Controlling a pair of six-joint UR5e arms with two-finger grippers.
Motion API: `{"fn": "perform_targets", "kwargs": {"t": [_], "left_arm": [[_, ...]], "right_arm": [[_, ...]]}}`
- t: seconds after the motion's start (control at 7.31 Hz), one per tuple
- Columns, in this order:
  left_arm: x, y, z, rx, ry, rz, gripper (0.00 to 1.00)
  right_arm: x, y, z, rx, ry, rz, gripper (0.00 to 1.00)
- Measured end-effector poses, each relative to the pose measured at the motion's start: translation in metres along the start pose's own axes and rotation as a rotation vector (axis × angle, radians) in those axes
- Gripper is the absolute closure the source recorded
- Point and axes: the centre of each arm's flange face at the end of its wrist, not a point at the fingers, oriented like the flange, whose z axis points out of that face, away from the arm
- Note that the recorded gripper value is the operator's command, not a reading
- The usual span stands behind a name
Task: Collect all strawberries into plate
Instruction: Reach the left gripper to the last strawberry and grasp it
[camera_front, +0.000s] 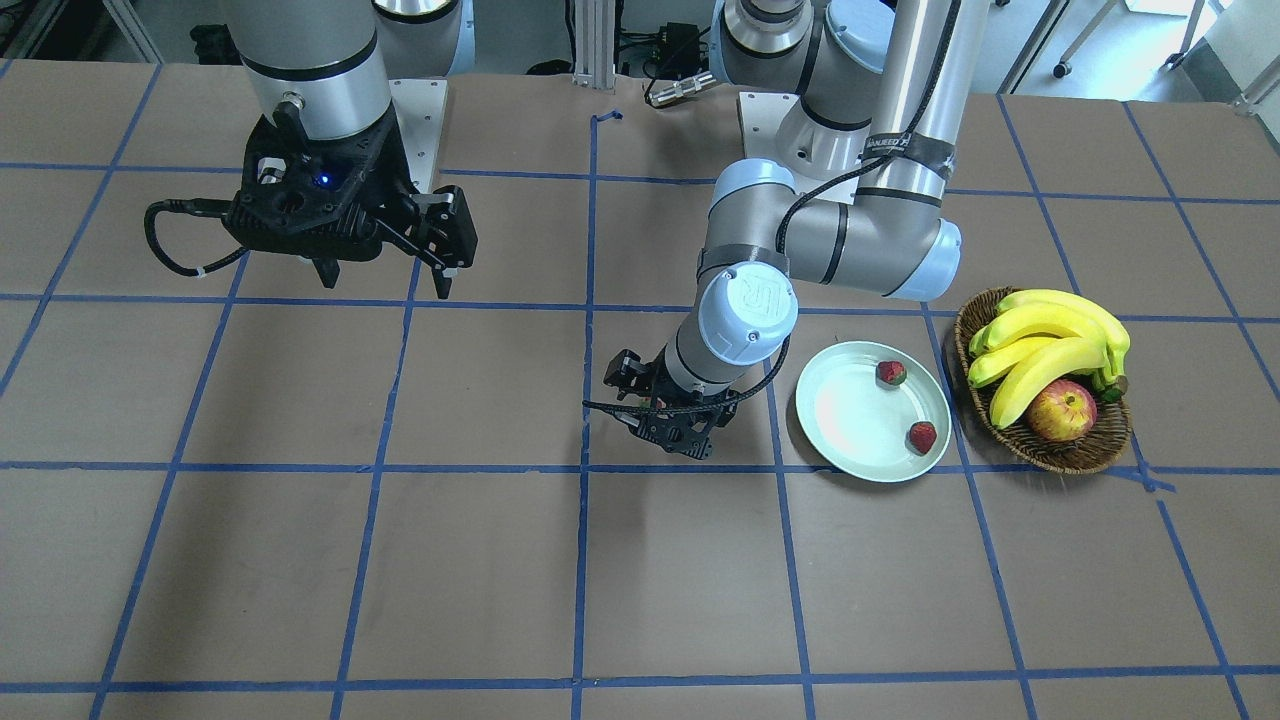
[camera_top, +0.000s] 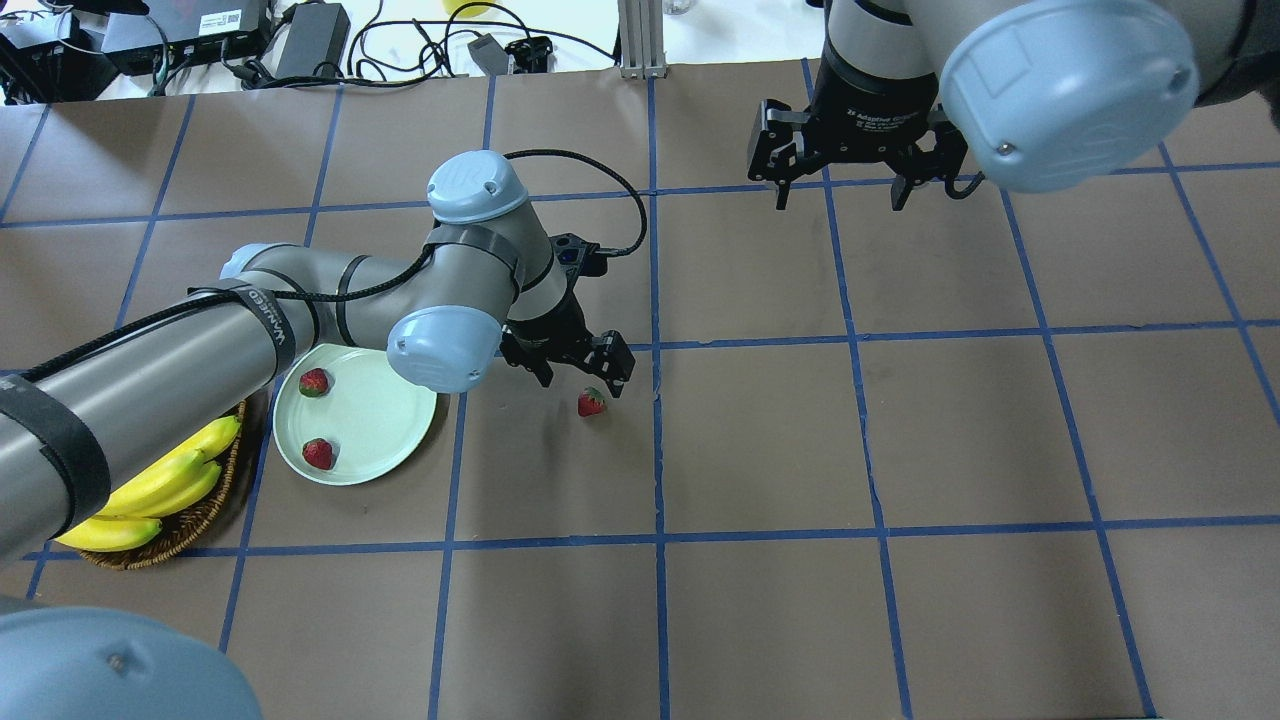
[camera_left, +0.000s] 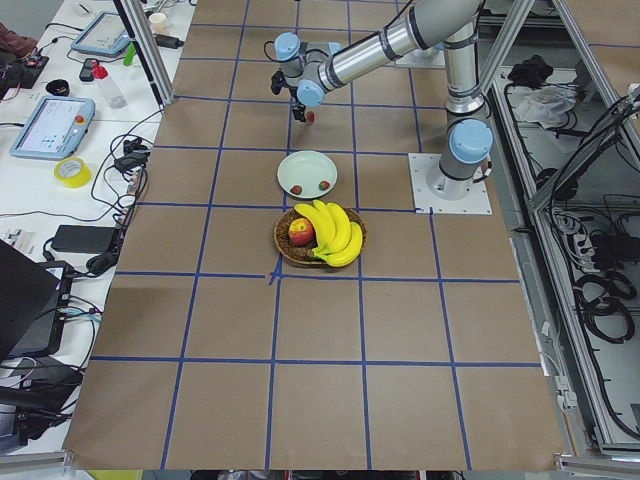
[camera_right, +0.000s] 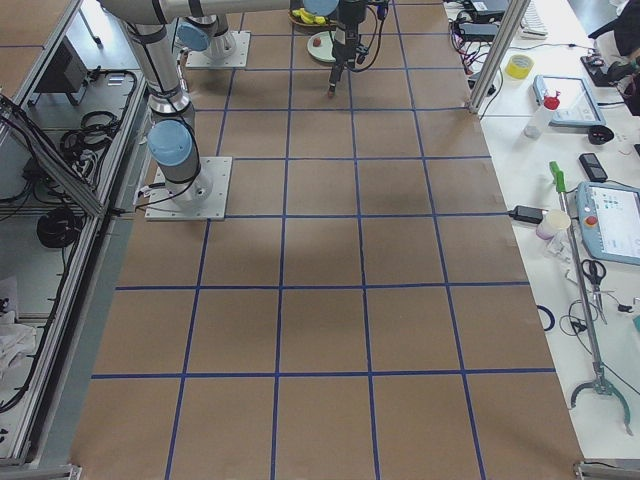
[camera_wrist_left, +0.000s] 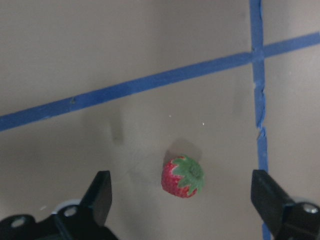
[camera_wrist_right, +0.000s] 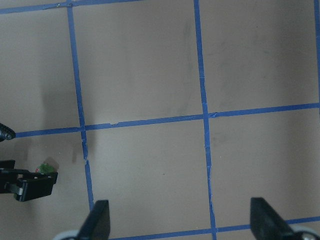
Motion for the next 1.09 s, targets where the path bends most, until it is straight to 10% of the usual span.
{"fn": "perform_targets", "kwargs": {"t": [0.14,0.55,0.96,1.09], "left_arm": [[0.003,0.002,0.004,-0.008,-0.001,0.013,0.38],[0.005,0.002,0.012,-0.018,-0.002,0.022,0.41],[0.003,-0.006,0.021,0.006,-0.004,0.026,1.00],[0.002,-0.007,0.022,0.014,-0.004,0.025,1.00]], "right_arm": [[0.000,0.000,0.000,0.000,0.000,0.003,0.00],[0.000,0.000,0.001,0.000,-0.001,0.006,0.00],[-0.001,0.001,0.001,-0.001,-0.002,0.003,0.00],[-0.002,0.001,0.001,-0.001,-0.002,0.002,0.00]]}}
